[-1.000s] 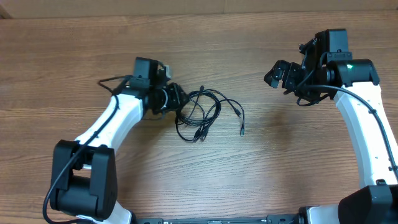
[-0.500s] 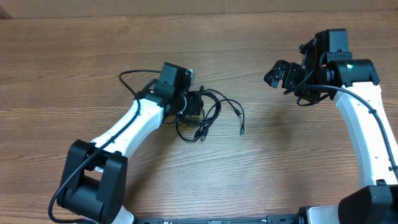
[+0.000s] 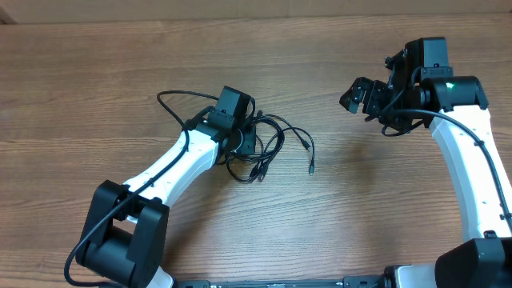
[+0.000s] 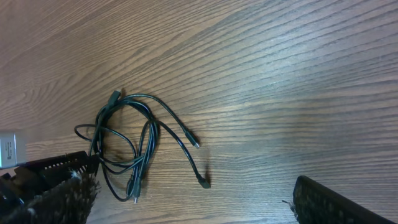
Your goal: Untangle cables
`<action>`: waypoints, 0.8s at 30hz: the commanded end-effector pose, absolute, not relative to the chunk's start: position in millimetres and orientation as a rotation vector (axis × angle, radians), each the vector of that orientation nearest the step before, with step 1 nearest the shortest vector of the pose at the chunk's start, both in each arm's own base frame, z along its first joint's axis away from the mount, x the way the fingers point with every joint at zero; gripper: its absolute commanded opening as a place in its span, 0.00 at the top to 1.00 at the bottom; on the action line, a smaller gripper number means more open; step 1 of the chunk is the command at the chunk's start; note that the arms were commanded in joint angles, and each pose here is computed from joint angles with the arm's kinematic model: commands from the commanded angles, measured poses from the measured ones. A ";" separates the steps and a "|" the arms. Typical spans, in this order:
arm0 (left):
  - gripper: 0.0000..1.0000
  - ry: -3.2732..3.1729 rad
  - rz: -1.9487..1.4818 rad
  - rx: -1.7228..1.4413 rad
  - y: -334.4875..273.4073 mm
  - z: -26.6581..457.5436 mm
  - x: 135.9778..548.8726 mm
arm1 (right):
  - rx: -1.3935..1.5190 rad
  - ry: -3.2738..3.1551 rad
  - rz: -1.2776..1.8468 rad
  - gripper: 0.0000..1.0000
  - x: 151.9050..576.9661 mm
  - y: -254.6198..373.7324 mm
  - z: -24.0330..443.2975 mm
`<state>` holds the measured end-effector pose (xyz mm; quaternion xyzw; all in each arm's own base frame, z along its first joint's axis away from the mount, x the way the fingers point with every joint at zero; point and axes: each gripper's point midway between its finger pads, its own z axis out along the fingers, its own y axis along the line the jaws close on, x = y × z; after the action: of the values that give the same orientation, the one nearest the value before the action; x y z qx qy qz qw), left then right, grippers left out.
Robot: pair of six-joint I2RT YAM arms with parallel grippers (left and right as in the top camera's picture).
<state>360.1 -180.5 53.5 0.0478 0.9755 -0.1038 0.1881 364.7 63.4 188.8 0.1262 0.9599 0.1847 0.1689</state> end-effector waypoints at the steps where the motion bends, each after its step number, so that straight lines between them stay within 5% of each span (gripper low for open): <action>1: 0.64 2.758 -0.247 0.159 -175.4 49.1 357.3 | 0.352 2.695 0.534 0.00 370.3 62.7 199.5; 9: 0.88 2.753 -0.220 0.152 -171.8 49.0 358.9 | 0.352 2.695 0.534 0.00 370.3 62.7 199.5; 13: 0.73 2.748 -0.203 0.147 -169.8 49.2 360.2 | 0.352 2.695 0.534 0.00 370.3 62.7 199.5; 24: 0.96 2.623 0.006 0.076 -145.7 59.8 387.0 | 0.352 2.695 0.534 0.00 370.3 62.7 199.5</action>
<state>380.2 -160.1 59.0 0.0391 0.9697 -0.0390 0.2380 364.8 63.5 188.9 0.1257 0.9599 0.1848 0.1691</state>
